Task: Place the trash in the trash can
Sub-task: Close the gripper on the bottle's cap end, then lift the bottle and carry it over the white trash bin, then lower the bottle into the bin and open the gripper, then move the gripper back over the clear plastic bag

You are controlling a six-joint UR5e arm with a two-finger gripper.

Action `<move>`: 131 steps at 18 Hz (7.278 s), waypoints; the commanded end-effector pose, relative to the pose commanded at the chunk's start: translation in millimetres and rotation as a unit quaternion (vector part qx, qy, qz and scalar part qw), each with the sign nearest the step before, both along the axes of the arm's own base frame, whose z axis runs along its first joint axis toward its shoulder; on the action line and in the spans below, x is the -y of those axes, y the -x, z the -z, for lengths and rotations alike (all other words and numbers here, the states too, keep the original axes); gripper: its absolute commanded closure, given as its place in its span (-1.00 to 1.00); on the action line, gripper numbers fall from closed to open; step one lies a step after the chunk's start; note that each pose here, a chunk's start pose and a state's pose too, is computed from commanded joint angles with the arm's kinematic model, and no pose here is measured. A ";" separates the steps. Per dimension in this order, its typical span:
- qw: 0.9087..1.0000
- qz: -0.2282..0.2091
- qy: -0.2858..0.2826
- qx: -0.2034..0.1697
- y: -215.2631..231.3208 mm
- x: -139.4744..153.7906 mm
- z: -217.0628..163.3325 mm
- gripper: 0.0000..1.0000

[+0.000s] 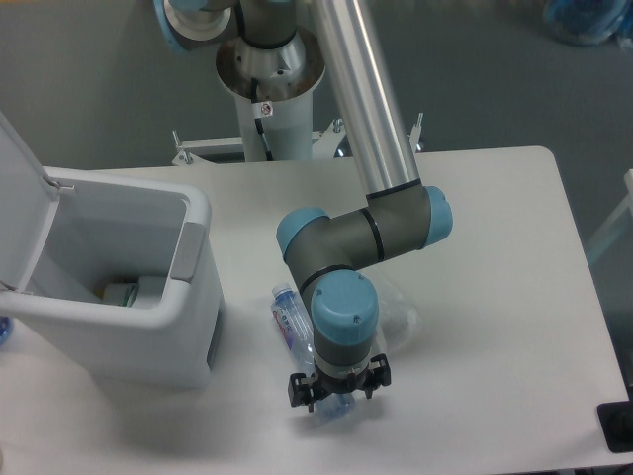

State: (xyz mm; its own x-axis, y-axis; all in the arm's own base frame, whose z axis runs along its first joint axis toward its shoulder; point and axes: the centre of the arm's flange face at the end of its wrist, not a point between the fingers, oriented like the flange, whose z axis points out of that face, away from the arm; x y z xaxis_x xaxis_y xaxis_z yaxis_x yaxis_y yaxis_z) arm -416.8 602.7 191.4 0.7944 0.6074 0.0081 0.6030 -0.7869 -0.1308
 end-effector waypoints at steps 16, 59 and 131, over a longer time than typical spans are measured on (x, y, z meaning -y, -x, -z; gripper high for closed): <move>1.000 -0.006 0.000 -0.001 -1.9 -5.3 1.9 -0.62; 0.968 -0.038 -0.170 -0.179 43.1 32.8 -252.3 -0.32; 0.952 0.074 -0.190 -0.230 -96.4 62.7 -335.9 -1.00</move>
